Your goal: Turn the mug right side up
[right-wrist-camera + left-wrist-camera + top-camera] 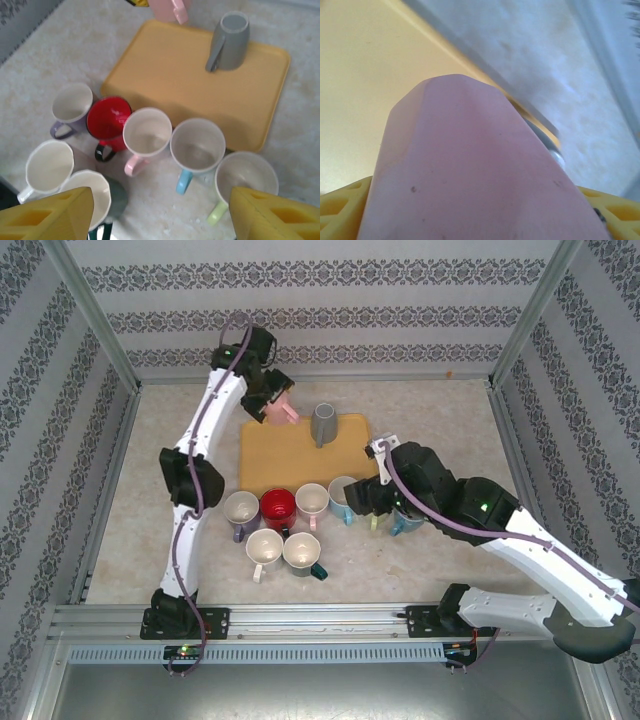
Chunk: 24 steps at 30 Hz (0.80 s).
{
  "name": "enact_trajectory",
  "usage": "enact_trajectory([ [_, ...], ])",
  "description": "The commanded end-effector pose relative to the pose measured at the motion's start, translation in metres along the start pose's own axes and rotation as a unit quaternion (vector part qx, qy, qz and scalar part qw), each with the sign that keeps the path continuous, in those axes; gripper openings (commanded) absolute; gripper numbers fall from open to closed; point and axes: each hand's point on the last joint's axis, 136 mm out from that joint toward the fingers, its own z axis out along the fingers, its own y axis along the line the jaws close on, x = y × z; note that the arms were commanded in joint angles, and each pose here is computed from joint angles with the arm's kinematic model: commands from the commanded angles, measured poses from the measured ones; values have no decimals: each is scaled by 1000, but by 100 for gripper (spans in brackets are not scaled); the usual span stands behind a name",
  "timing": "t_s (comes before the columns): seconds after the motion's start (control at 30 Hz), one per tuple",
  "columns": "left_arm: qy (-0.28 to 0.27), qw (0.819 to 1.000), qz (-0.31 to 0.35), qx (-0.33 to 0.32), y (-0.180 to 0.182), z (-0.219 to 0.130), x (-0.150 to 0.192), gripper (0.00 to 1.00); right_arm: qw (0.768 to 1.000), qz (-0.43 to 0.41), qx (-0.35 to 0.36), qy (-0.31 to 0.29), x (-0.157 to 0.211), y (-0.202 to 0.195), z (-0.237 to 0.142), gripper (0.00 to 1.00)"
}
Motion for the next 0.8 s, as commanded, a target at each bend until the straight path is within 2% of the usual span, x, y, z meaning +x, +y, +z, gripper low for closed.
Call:
enact_trajectory([
  [0.0,-17,983,99,150,-58,-78,10,61,998,0,20,-57,-34,-4,-10,72],
  [0.07,-18,966,122,226,-79,-104,20,62,997,-16,15,-68,-41,-1,-11,72],
  [0.1,-17,952,131,276,-91,-116,26,63,997,-26,9,-68,-43,2,-10,72],
  [0.17,-12,907,122,402,-113,-143,38,62,997,-46,-10,-61,-45,10,-9,72],
  [0.23,-5,863,82,498,-118,-160,42,60,997,-42,-17,-59,-48,12,-10,73],
  [0.3,30,838,45,543,-115,-157,48,56,997,-12,-30,-67,-52,9,-11,73],
  [0.37,69,817,52,570,-117,-156,63,53,994,35,-59,-79,-57,5,-15,73],
  [0.6,103,800,77,587,-109,-180,92,54,961,192,-153,-124,-83,-20,-29,73],
  [0.77,113,797,91,586,-90,-192,111,54,928,277,-213,-131,-102,-35,-27,74],
])
